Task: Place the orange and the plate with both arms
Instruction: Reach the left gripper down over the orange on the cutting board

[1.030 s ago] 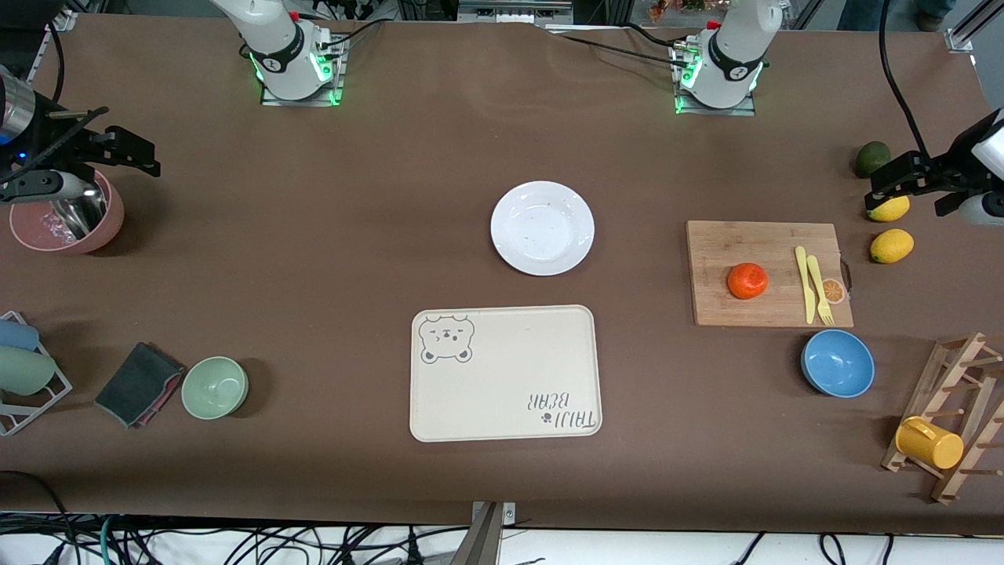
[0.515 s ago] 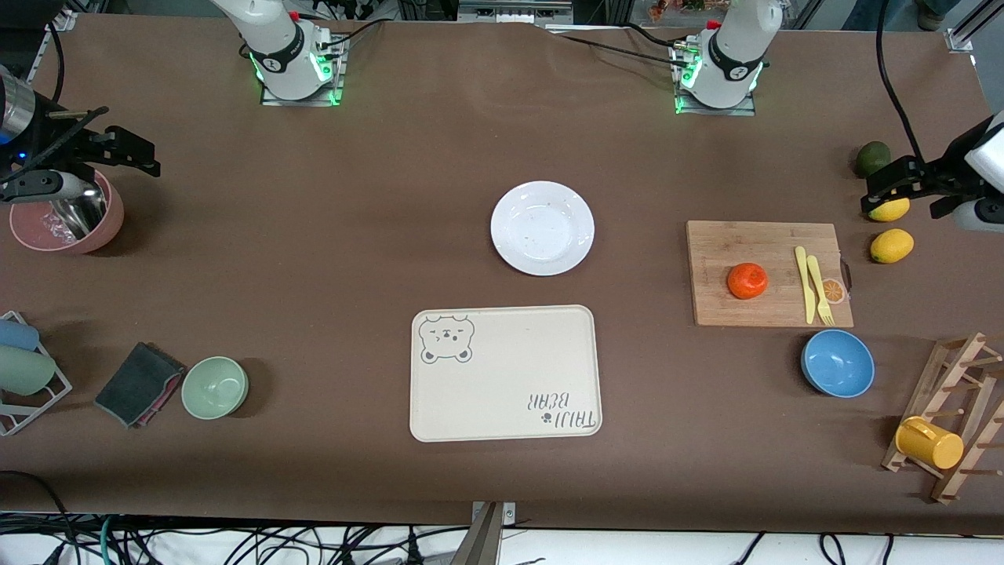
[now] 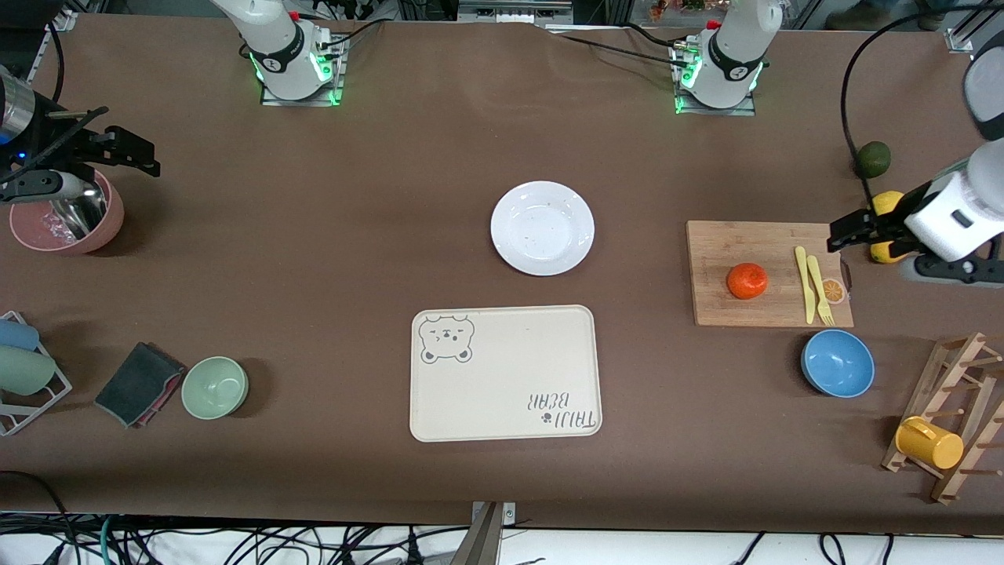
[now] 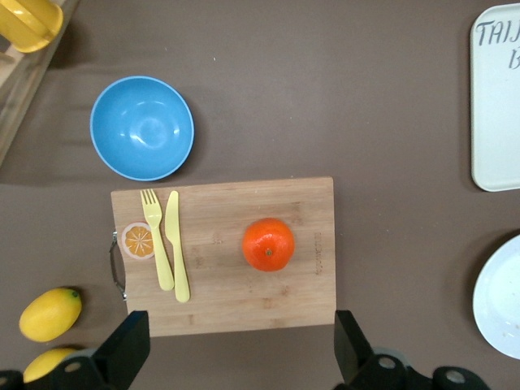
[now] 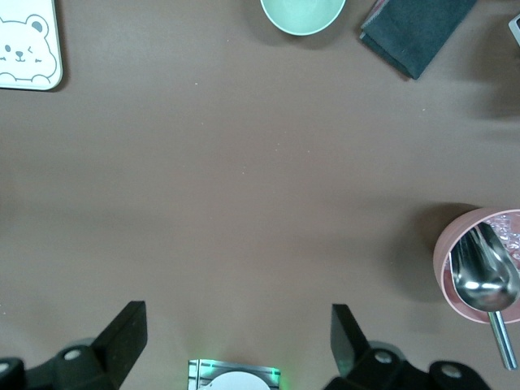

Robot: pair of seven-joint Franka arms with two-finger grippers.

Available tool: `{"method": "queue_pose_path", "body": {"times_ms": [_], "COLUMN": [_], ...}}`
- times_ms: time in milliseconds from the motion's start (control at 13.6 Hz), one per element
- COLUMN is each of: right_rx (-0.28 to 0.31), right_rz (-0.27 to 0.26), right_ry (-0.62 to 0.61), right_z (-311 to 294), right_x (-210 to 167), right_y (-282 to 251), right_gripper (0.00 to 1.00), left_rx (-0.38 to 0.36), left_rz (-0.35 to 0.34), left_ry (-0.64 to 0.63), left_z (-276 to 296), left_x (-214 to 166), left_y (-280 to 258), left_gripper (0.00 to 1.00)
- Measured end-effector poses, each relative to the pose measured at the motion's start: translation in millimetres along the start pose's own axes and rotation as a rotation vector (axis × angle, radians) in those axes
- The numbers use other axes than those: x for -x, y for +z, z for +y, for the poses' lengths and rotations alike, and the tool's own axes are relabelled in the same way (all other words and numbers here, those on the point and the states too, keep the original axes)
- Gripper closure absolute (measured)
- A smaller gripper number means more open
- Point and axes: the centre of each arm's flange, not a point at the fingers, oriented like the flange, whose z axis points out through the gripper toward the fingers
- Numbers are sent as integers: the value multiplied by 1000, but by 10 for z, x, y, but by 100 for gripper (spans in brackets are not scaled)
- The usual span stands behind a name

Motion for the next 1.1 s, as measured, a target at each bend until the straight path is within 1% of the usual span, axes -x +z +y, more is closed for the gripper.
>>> {"method": "queue_pose_path", "body": {"times_ms": [515, 662, 1104], "right_rx": [0, 0, 0], "right_rz": [0, 0, 0], "right_ry": [0, 0, 0], "right_z": [2, 2, 2], "right_x": [0, 0, 0], "right_y": [0, 0, 0], "right_gripper": [0, 0, 0], "left_rx": [-7, -4, 9], "left_rz": [55, 44, -2], "left_ry": [5, 9, 19], "left_z": [33, 55, 95], "left_x": [141, 159, 30], "left_y": [1184, 1454, 2267], "left_gripper": [0, 0, 0]}}
